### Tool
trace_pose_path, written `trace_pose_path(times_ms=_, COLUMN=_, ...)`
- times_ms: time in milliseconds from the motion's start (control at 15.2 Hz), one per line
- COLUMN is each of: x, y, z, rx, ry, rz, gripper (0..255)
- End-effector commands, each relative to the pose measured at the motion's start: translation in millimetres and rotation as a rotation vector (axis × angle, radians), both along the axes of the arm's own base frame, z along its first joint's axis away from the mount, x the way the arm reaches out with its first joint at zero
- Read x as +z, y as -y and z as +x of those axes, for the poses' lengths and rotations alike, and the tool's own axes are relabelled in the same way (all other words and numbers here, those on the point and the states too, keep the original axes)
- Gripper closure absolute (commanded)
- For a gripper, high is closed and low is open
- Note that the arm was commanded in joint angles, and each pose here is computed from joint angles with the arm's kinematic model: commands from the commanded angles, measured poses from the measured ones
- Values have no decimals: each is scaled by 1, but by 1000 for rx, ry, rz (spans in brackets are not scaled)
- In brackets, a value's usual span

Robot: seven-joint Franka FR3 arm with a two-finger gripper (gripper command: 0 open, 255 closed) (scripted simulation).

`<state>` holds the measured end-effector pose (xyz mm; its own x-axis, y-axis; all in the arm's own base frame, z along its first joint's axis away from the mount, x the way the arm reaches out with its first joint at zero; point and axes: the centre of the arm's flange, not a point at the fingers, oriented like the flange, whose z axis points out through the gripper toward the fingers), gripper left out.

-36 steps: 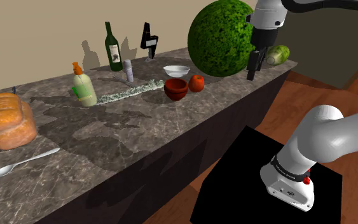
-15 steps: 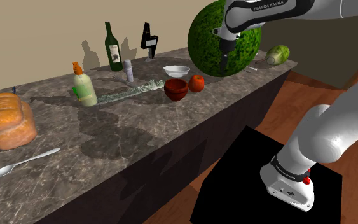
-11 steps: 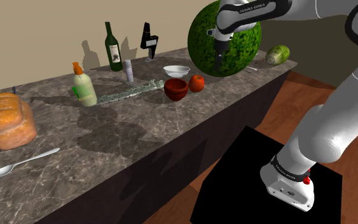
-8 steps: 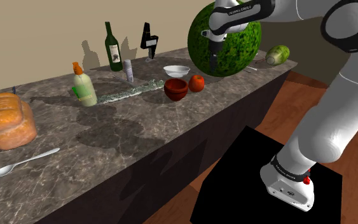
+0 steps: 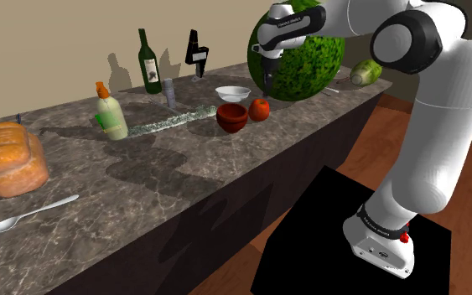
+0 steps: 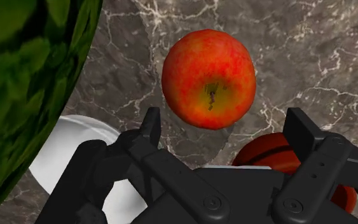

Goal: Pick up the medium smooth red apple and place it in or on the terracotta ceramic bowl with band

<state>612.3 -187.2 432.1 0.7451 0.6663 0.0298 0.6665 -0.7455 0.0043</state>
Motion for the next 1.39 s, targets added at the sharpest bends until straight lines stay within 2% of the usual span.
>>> trace_pose_path(times_ms=0, x=-11, y=1, z=2, rx=4, ry=1, rz=0, gripper=0)
trace_pose_path(times_ms=264, x=-35, y=0, z=3, rx=4, ry=1, rz=0, gripper=0)
trace_pose_path(times_ms=792, x=-35, y=0, z=3, rx=4, ry=1, rz=0, gripper=0)
trace_pose_path(times_ms=858, x=-35, y=0, z=3, rx=4, ry=1, rz=0, gripper=255)
trace_pose_path(times_ms=1320, x=-35, y=0, z=3, rx=4, ry=1, rz=0, gripper=255)
